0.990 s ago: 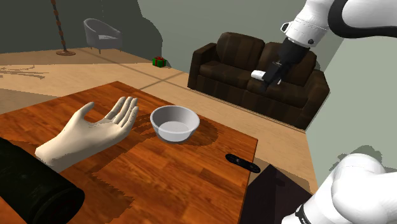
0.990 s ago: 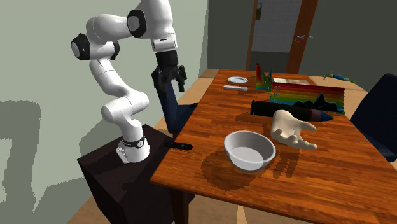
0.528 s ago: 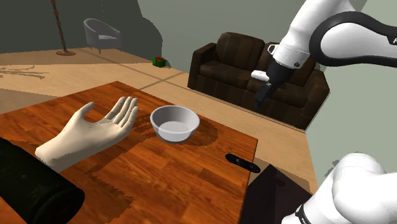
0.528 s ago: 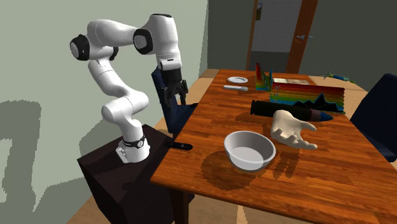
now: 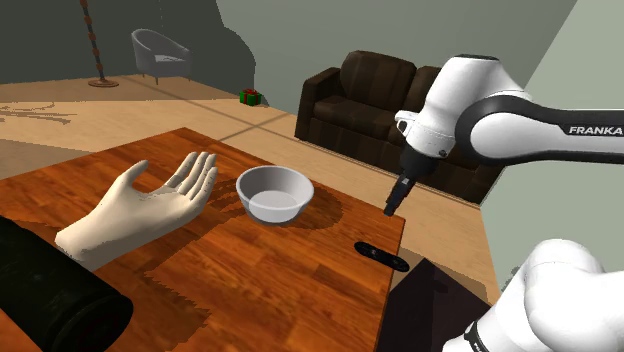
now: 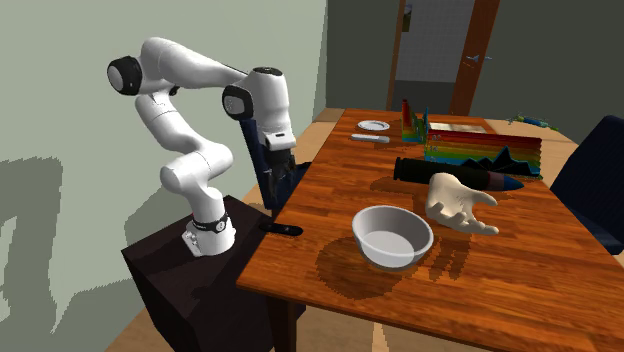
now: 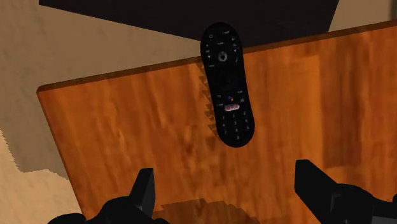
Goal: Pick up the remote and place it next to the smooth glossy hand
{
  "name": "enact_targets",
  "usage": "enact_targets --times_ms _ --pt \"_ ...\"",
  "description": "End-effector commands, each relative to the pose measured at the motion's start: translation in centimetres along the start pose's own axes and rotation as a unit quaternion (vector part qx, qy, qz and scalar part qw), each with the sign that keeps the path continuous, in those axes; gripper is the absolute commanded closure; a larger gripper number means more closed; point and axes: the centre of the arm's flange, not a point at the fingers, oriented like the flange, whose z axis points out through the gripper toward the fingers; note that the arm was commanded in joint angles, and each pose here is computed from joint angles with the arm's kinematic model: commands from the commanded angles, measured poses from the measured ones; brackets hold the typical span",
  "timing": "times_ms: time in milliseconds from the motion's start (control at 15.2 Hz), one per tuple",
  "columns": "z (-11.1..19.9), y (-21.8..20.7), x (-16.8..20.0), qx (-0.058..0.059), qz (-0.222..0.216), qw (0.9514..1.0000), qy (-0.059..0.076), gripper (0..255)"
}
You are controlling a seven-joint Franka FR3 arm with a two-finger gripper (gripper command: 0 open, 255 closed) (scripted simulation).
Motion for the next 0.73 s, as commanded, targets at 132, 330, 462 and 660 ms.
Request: enact_targets --times_ms 132,330,462,660 --pt "5.2 -0.9 -0.8 0.006 -0.029 0.9994 -0.018 0" --pt "8.9 -1.9 -1.6 0.011 -0.050 0.9982 -0.032 0" --pt "10.5 -2.3 -1.9 0.013 -0.060 0.9974 -0.038 0" --pt "12.1 -2.3 -2.0 0.013 -0.060 0.9974 -0.038 0"
